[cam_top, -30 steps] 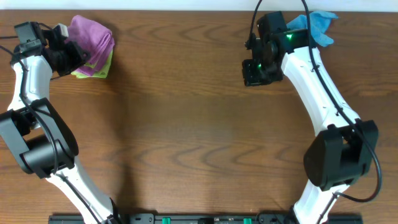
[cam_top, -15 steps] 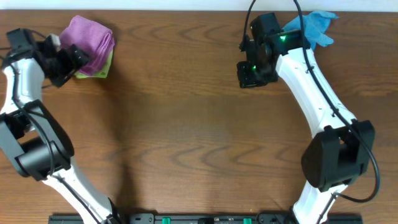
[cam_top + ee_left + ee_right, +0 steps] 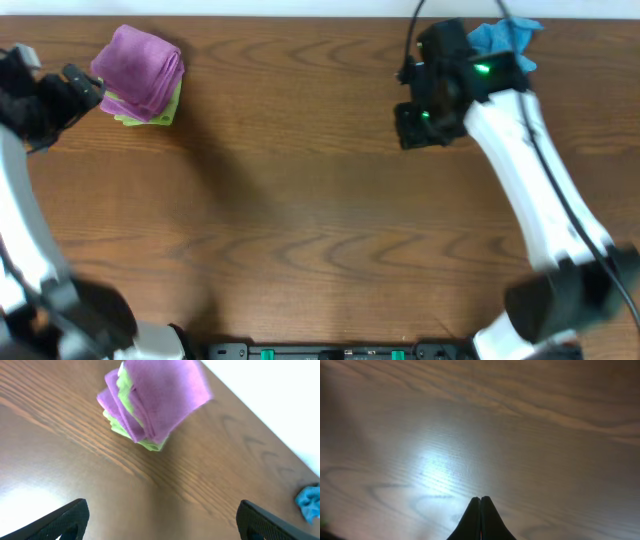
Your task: Fold the cloth
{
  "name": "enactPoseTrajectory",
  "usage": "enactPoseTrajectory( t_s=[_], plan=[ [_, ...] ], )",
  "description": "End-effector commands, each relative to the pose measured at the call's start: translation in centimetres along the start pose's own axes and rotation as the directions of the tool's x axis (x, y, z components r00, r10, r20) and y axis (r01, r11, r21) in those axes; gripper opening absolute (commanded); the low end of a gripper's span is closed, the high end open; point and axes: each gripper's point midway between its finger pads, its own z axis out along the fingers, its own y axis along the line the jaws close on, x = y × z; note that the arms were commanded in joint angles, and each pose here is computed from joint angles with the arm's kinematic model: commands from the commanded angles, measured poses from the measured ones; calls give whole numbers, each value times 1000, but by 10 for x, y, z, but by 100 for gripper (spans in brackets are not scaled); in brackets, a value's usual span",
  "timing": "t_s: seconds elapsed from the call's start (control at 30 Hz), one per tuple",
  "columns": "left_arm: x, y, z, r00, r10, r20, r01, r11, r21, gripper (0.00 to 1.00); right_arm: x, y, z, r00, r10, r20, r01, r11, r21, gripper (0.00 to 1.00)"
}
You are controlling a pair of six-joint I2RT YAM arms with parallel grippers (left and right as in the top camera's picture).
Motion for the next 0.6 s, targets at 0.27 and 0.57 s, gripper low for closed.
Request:
enactPoseTrajectory(
  t_s=[0.27, 0.57],
  plan=[
    [74, -73, -173, 941, 231, 249, -238, 971, -3, 95, 62, 7, -153, 945, -87, 316, 84, 996, 23, 1],
    [191, -96, -222, 825, 445, 349, -495, 866, 68, 95, 156, -2, -197, 863, -106, 495, 94, 994, 47, 2]
  ],
)
